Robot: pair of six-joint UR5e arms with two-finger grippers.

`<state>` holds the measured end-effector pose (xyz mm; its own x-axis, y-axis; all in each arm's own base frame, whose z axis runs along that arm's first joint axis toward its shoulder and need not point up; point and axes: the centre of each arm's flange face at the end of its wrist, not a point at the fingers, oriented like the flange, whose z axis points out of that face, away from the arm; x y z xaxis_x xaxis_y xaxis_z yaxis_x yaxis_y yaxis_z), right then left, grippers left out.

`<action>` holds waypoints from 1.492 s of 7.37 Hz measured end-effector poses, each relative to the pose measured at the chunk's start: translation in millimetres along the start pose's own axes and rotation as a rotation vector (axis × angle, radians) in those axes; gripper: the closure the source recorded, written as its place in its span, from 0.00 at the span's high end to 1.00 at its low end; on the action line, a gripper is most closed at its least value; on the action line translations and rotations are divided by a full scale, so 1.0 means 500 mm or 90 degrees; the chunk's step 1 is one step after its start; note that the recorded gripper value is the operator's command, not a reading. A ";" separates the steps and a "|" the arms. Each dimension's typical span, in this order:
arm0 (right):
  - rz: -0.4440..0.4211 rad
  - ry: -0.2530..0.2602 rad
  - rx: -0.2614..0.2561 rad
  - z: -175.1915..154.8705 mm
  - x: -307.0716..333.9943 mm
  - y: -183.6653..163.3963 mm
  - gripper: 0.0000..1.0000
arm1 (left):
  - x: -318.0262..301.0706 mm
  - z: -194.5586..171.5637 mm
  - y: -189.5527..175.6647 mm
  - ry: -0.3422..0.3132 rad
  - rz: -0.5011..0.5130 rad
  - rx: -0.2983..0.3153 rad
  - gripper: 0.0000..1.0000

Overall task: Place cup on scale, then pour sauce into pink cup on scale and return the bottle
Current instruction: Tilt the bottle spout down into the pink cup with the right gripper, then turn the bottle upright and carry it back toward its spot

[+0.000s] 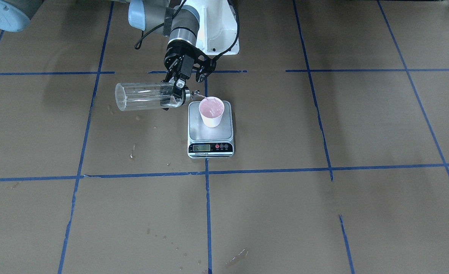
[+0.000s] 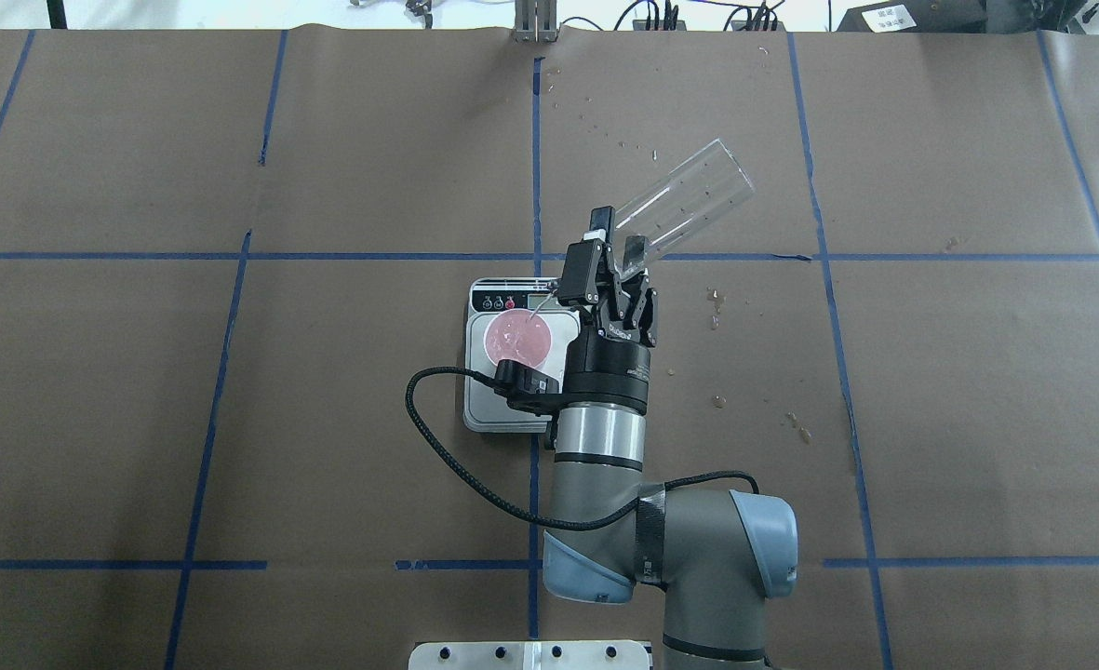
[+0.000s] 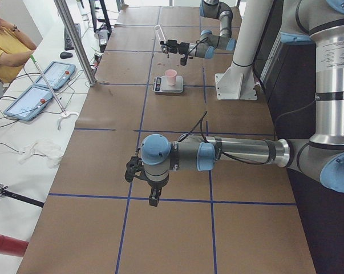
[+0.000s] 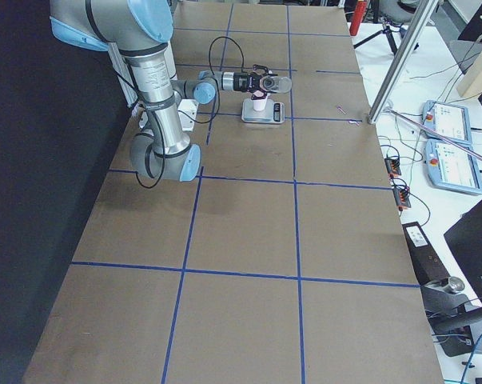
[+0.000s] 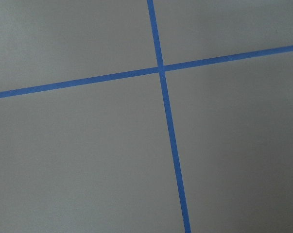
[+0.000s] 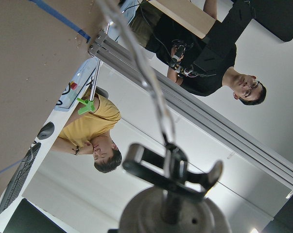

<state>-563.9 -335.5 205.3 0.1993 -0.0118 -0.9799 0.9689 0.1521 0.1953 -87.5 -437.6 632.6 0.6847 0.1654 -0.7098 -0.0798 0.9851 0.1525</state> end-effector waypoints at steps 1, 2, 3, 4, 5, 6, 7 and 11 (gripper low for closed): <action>0.031 -0.013 0.007 0.001 0.005 0.003 0.00 | 0.000 0.000 0.000 0.000 0.000 0.000 1.00; 0.069 -0.030 0.016 0.001 0.011 0.006 0.00 | 0.000 0.000 -0.001 0.000 0.001 0.000 1.00; 0.122 -0.049 0.030 0.002 0.020 0.010 0.00 | 0.001 -0.001 -0.001 0.000 0.001 0.001 1.00; 0.182 -0.066 0.045 0.001 0.030 0.015 0.00 | 0.001 -0.001 -0.001 0.000 0.002 0.001 1.00; 0.248 -0.081 0.059 0.000 0.037 0.019 0.00 | 0.002 -0.002 -0.002 -0.001 0.002 0.001 1.00; 0.336 -0.104 0.076 -0.002 0.043 0.026 0.00 | 0.003 -0.003 -0.002 -0.001 0.003 0.002 1.00; 0.439 -0.137 0.095 -0.004 0.056 0.038 0.00 | 0.003 -0.004 -0.002 -0.001 0.004 0.002 1.00; 0.935 -0.290 0.116 -0.023 0.087 0.145 0.00 | 0.007 -0.007 -0.003 -0.002 0.007 0.004 1.00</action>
<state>-486.7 -313.8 176.3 0.9523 -0.2593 0.1606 -0.1155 0.1808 0.9767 -87.7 -438.5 627.4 0.6860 0.1755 -0.7061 -0.0819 0.9829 0.1647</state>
